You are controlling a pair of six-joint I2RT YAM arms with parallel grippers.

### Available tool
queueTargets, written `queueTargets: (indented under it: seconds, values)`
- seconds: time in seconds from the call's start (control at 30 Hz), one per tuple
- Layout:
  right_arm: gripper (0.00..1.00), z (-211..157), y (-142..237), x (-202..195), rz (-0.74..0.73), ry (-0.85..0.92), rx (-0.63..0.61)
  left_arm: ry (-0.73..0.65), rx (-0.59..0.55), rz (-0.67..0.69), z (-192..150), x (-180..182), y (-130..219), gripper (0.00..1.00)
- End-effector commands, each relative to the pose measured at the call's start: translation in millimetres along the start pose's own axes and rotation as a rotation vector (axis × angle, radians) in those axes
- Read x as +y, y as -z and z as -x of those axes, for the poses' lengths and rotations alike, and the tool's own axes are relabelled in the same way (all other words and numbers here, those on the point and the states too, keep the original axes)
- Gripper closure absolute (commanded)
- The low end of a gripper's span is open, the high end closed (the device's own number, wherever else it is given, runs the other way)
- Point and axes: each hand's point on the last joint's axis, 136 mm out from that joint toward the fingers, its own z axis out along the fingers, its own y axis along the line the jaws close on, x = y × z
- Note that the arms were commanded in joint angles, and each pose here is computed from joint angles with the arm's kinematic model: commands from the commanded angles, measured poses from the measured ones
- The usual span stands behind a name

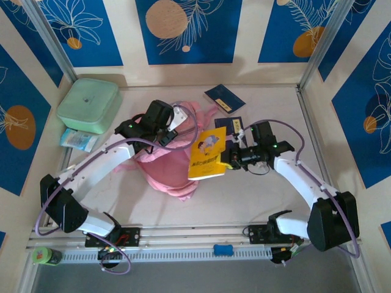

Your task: Pack books, pencil case, and school supplies into a backpack

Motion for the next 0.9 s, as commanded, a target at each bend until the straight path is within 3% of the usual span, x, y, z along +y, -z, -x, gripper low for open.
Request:
queueTargets:
  seconds: [0.0, 0.27, 0.6, 0.63, 0.77, 0.87]
  values:
    - [1.0, -3, -33, 25, 0.049, 0.099, 0.059, 0.043, -0.147, 0.079, 41, 32, 30, 1.0]
    - [1.0, 34, -98, 52, 0.084, 0.209, 0.004, 0.067, -0.172, 0.061, 44, 30, 33, 1.0]
    - [1.0, 91, -157, 31, 0.021, 0.185, -0.087, 0.067, -0.171, 0.04, 39, 25, 31, 1.0]
    - [0.97, 95, -160, 24, 0.004, 0.166, -0.092, 0.067, -0.171, 0.041, 39, 26, 31, 1.0]
    - [0.66, 94, -161, 4, -0.064, 0.143, -0.087, 0.069, -0.17, 0.044, 35, 26, 31, 1.0]
    - [0.51, 82, -153, -10, -0.123, 0.112, -0.078, 0.073, -0.171, 0.051, 33, 28, 32, 1.0]
